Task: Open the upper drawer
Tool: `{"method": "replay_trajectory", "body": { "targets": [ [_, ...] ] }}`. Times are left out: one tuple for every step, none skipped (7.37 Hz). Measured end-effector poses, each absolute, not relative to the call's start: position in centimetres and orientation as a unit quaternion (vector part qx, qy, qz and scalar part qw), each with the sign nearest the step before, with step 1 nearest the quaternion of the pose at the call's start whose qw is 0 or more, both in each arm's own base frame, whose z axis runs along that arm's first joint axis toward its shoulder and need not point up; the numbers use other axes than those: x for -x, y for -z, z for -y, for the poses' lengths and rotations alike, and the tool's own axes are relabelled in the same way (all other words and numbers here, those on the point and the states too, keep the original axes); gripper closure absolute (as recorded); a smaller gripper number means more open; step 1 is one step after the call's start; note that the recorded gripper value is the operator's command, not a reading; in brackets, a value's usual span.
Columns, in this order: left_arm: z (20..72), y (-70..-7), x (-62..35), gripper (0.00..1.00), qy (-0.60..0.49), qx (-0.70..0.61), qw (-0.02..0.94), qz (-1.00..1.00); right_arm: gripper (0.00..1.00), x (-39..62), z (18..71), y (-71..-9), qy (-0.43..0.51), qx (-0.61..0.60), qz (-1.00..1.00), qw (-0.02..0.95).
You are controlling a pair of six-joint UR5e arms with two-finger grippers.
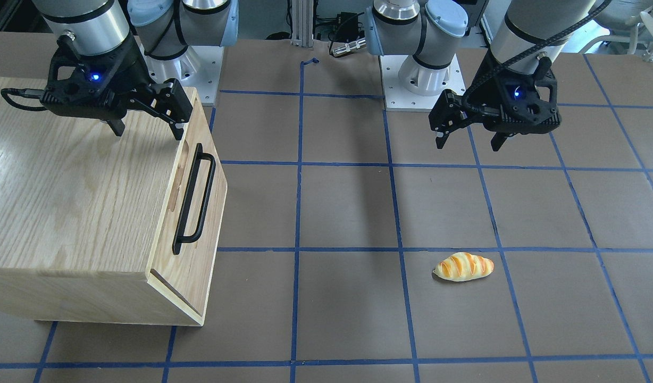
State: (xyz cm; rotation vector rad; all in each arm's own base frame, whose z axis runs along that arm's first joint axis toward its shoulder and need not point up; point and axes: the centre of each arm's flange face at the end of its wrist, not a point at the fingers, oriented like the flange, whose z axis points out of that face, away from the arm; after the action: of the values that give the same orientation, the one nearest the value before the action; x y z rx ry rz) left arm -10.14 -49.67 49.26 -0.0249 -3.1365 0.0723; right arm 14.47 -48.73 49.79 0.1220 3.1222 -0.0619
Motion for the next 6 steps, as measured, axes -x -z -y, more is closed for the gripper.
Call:
{"method": "replay_trajectory", "body": {
  "targets": [
    [49.63,-49.35,10.14,0.00,-0.024,0.008,0.002,1.000,0.00,-14.46,48.73,-49.78,0.020,-0.039,-0.999,0.008],
    [49.56,-49.43,10.17,0.00,-0.025,0.008,0.002,1.000,0.00,-14.47,48.73,-49.78,0.020,-0.039,-0.999,0.008],
    [49.46,-49.52,10.22,0.00,-0.026,0.008,0.003,1.000,0.00,-14.46,48.73,-49.78,0.020,-0.039,-0.999,0.008],
    [49.38,-49.59,10.23,0.00,-0.027,0.008,0.003,1.000,0.00,-14.45,48.74,-49.79,0.020,-0.039,-0.999,0.008],
    [49.37,-49.61,10.23,0.00,-0.027,0.008,0.003,1.000,0.00,-14.45,48.74,-49.79,0.020,-0.039,-0.999,0.008],
    [49.45,-49.63,10.15,0.00,-0.028,0.007,0.004,1.000,0.00,-14.46,48.74,-49.79,0.020,-0.039,-0.999,0.008]
  ]
}}
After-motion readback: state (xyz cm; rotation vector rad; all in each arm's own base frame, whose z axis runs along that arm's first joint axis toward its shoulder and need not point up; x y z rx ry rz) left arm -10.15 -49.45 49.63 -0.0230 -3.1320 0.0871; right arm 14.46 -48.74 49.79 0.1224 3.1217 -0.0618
